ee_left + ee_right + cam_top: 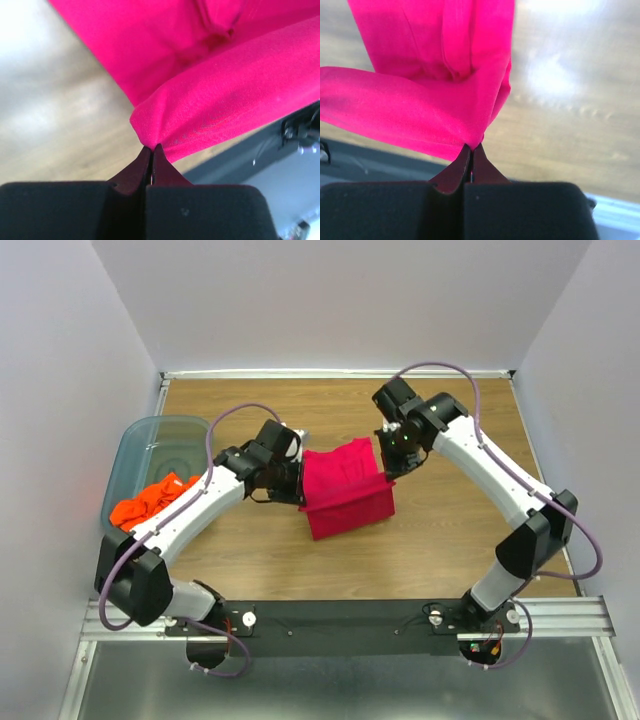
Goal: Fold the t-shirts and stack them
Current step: Fold the tshirt
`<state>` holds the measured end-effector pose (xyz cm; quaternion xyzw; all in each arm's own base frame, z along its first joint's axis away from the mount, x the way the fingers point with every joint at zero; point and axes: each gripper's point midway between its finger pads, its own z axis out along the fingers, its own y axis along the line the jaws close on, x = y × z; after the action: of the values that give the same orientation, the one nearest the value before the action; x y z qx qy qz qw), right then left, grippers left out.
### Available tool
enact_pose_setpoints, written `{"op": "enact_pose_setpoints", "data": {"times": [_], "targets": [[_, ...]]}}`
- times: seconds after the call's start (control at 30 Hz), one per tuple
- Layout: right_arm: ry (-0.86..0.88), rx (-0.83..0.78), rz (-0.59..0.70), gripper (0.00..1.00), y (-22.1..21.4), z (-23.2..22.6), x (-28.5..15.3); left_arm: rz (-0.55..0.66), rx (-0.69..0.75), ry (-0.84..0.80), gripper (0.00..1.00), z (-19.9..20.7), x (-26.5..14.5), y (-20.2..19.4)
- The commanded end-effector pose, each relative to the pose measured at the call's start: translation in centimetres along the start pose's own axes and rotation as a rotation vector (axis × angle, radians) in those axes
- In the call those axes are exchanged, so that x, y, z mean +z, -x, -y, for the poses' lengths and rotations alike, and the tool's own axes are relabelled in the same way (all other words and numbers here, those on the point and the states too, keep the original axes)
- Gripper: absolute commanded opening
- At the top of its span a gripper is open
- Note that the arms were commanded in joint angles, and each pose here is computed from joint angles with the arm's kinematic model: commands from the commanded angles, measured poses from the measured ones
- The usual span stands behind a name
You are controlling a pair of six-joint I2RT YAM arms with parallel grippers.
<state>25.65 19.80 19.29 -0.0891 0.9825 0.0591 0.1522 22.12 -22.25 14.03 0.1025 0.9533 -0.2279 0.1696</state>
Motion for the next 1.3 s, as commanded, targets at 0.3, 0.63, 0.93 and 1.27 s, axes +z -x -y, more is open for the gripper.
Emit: {"op": "enact_pose_setpoints", "data": {"times": [0.3,0.63,0.93,1.27], "targets": [[-0.069,-0.083,0.125,0.01,9.7,3.1,1.9,0.077,0.033,0.065,0.00,-5.6,1.6,5.0],[-0.092,-0.110,0.132,0.01,12.9,3.2,6.8,0.078,0.000,0.091,0.00,-8.2,4.9,7.3],[-0.105,-0.114,0.182,0.01,14.6,4.3,11.7,0.136,-0.035,0.149,0.00,-10.6,7.4,9.7],[-0.105,-0.102,0.188,0.01,14.2,5.5,16.7,0.157,-0.067,0.179,0.00,-12.0,9.4,9.9]]}}
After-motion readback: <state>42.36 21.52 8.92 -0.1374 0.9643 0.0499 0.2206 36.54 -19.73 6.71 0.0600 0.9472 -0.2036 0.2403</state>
